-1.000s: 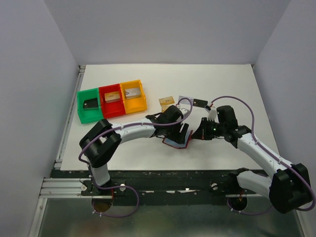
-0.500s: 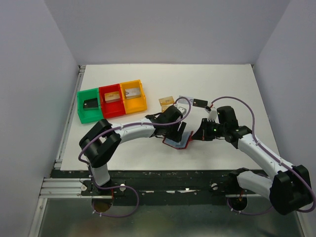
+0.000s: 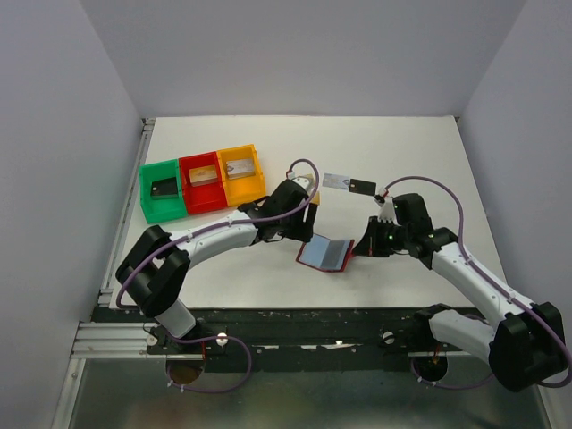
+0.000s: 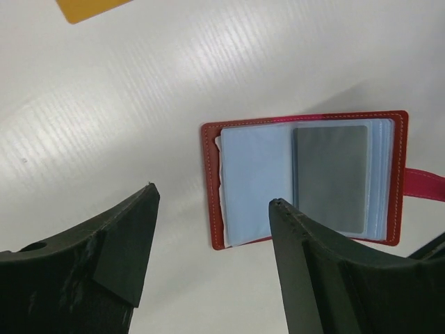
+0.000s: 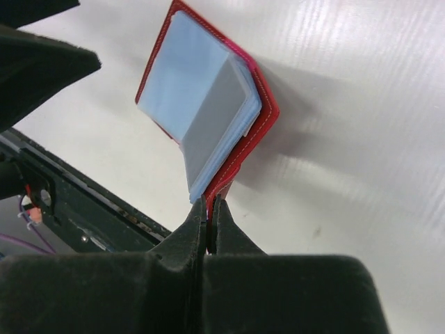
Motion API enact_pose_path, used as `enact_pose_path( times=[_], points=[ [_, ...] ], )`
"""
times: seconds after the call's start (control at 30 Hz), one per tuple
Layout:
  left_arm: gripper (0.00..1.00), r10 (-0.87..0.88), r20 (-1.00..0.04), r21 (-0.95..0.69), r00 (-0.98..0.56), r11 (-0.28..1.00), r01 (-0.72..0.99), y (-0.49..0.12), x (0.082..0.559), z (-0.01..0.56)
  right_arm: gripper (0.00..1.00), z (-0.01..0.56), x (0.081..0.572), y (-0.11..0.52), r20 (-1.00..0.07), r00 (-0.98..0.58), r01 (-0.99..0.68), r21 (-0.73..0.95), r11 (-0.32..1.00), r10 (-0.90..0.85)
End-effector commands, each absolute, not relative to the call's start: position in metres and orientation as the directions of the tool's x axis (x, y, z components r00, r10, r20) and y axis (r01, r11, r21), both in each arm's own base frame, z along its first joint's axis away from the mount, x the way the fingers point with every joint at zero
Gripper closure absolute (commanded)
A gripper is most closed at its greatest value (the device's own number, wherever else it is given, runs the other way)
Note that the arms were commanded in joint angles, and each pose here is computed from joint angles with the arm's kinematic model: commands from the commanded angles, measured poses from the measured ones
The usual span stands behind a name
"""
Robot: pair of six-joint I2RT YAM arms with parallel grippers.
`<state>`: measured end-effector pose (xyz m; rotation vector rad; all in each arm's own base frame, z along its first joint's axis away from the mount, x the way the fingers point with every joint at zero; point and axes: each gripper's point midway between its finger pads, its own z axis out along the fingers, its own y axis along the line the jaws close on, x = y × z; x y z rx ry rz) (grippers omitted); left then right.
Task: Take the credit cards out of the card holder
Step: Remove the credit card from the card holder.
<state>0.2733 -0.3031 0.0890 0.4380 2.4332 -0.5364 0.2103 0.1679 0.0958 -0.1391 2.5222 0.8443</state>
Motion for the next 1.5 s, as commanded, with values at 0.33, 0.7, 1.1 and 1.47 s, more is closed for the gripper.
enact_pose_path(
  times=[0.33,0.7,1.1,1.47],
  points=[
    [0.23,0.419,-0.626,-0.361,-0.658,0.592,0.72,-0.376,0.222,0.098,1.0,0.107,0.215,0.154,-0.478,-0.875,-0.188,0.481,0.856,0.077],
    [0.19,0.494,-0.603,-0.303,-0.626,0.584,0.753,-0.39,0.213,0.082,1.0,0.122,0.216,0.164,-0.485,-0.872,-0.223,0.521,0.824,0.07],
    [0.18,0.491,-0.587,-0.305,-0.644,0.602,0.738,-0.395,0.217,0.074,1.0,0.119,0.215,0.166,-0.477,-0.877,-0.23,0.527,0.818,0.061],
    [0.18,0.48,-0.577,-0.332,-0.661,0.602,0.726,-0.401,0.216,0.072,1.0,0.114,0.213,0.166,-0.47,-0.881,-0.23,0.532,0.815,0.058]
  ],
)
